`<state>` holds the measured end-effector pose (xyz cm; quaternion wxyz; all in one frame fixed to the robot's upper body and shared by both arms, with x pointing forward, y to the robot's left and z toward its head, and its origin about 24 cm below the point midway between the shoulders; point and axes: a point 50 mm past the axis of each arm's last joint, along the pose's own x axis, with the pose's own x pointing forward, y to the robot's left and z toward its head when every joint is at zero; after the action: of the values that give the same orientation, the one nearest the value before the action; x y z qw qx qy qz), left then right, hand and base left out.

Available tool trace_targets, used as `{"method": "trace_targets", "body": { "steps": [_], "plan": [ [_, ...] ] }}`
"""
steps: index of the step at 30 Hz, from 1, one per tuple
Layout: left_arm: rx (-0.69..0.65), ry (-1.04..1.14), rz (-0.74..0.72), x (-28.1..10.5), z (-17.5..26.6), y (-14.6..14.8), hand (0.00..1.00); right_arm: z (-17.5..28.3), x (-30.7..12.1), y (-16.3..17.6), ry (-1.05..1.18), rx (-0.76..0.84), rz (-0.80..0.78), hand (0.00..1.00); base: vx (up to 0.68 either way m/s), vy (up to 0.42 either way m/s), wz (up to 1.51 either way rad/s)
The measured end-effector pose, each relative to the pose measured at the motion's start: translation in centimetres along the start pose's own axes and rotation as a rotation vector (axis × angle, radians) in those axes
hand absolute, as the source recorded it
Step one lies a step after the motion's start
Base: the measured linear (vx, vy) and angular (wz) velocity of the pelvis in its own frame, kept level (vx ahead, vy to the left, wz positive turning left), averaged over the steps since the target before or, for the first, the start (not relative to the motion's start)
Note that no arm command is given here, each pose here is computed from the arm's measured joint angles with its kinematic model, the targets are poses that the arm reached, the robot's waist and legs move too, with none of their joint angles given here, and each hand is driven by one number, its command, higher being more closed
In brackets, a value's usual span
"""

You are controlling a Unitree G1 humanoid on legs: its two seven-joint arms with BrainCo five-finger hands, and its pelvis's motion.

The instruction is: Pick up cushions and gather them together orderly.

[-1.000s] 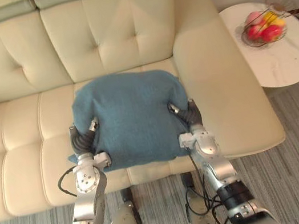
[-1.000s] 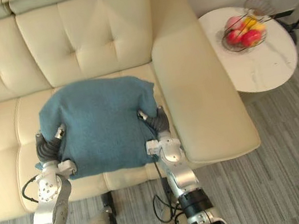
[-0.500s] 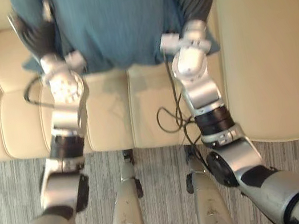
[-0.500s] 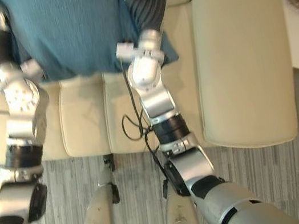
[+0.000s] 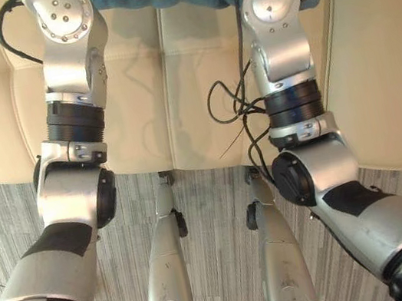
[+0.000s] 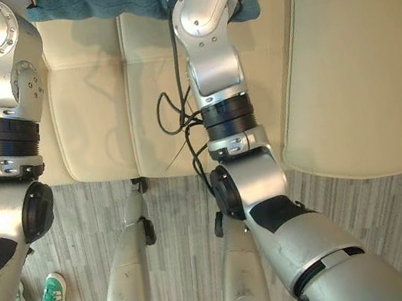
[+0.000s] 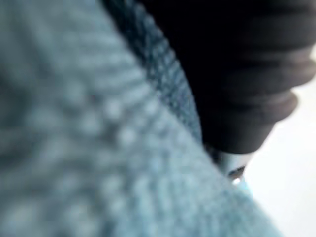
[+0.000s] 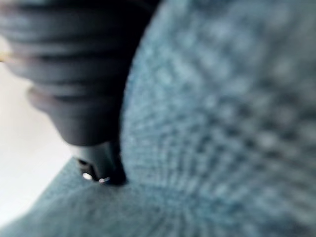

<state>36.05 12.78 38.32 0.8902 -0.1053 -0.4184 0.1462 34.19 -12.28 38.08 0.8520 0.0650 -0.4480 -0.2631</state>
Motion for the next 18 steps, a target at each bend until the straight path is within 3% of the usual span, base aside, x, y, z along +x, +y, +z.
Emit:
{"method": "trace_targets", "body": {
  "steps": [5,11,18],
  "plan": [
    [0.007,0.118,-0.022,-1.6,-3.4,0.8,0.0,-0.2,1.1,-0.8,0.012,-0.021,0.034,0.0,-0.02,0.007,-0.03],
    [-0.024,0.369,0.0,-6.5,-9.6,2.9,0.0,0.7,1.1,-1.3,-0.004,0.044,0.051,0.0,-0.03,0.0,-0.01],
    [-0.076,0.446,0.057,-7.9,-11.1,4.0,0.0,-0.5,0.7,-3.2,0.045,0.123,-0.003,0.0,0.0,-0.069,0.02]
  ]
}}
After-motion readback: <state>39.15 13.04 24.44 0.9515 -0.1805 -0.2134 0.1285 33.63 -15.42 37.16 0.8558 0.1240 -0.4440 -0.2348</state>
